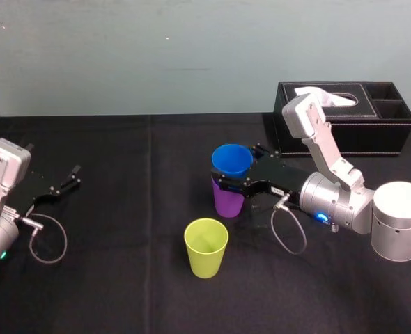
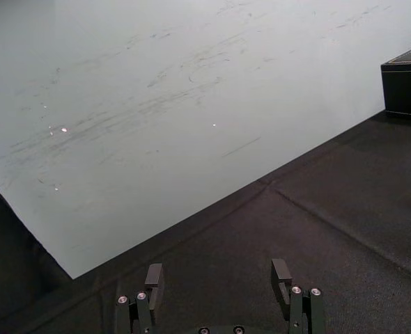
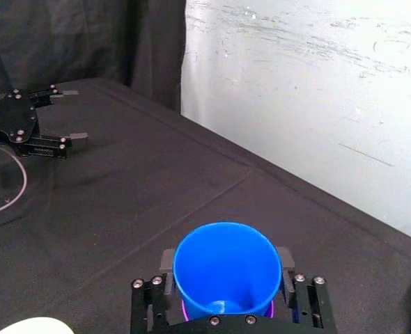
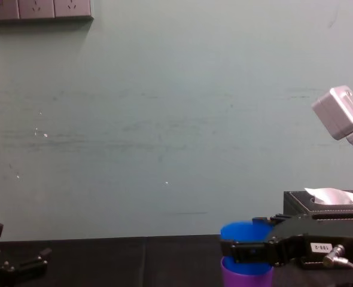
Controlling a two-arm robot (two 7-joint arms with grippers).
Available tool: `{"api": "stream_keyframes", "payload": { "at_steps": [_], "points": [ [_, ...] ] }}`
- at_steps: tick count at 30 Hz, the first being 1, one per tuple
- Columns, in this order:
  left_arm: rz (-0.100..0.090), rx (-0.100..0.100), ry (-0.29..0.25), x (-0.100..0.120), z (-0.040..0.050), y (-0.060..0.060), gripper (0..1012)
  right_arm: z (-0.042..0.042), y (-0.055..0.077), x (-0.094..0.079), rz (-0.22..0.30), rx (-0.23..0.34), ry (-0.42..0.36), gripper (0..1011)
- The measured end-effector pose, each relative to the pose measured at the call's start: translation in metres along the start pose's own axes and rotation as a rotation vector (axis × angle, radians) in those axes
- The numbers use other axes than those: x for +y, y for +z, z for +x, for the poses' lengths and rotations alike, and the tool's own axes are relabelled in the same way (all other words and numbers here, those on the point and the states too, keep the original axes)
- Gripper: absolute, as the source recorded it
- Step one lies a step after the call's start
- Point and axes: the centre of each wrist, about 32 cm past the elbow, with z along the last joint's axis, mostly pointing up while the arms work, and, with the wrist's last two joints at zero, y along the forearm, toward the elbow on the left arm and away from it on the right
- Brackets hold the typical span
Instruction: Stack the three plastic cups sequentially using one hand.
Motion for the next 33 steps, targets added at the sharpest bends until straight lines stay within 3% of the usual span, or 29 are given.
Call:
{"api": "stream_keyframes", "payload": {
  "at_steps": [6,23,27,33],
  "points": [
    [0.000,0.000,0.000,0.000,0.0000,0.000,1010,-0.0002,0.000,0.000,0.000,-0.001,-0.001,1002],
    [0.000,0.000,0.000,0.000,0.0000,0.000,1010,-0.0014,0.002,-0.002,0.004,-0.007,-0.001,1002],
    [0.000,0.000,0.000,0.000,0.0000,0.000,1010,-0.0024,0.006,-0.010,0.023,-0.017,0.002,1003],
    [0.000,0.000,0.000,0.000,0.0000,0.000,1010,-0.0030,0.008,-0.038,0.065,-0.022,0.039,1003]
  ]
}}
